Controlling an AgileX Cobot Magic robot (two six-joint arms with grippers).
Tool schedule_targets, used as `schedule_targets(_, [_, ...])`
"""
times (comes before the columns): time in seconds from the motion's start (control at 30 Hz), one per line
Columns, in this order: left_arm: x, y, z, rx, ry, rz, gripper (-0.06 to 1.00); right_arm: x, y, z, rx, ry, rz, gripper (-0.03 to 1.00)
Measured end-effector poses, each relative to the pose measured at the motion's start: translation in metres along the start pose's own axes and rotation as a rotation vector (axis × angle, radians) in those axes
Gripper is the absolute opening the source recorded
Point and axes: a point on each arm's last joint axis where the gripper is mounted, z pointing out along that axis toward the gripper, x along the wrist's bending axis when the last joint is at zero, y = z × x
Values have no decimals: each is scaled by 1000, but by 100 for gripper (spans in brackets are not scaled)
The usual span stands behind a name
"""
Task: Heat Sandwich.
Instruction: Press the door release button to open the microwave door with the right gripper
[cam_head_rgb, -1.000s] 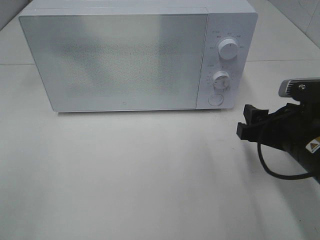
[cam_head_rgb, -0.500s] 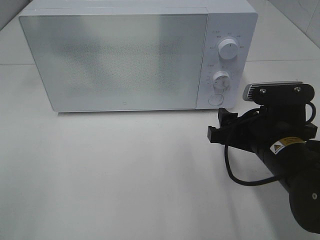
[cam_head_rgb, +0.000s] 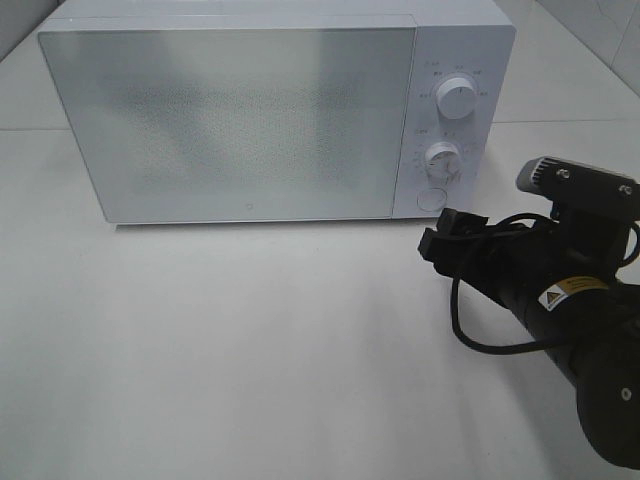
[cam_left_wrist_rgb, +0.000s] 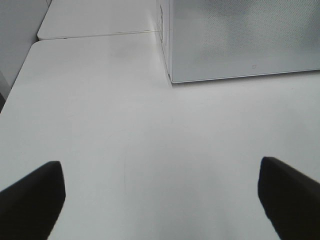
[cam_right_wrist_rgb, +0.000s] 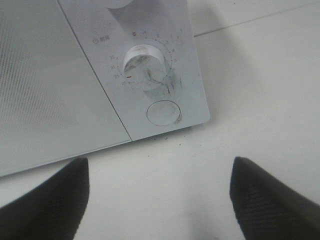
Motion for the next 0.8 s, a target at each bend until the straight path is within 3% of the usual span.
schedule_targets(0.03, [0,0,0,0,0,0,99,0,0,0,0,0,108,75])
schedule_targets(0.07, [0,0,0,0,0,0,99,0,0,0,0,0,108,75])
schedule_targets(0.17, [0,0,0,0,0,0,99,0,0,0,0,0,346,75])
schedule_targets(0.27, [0,0,0,0,0,0,99,0,0,0,0,0,452,75])
schedule_targets(0.33, [0,0,0,0,0,0,99,0,0,0,0,0,617,75])
schedule_targets(0.8, [0,0,0,0,0,0,99,0,0,0,1,-1,1131,75])
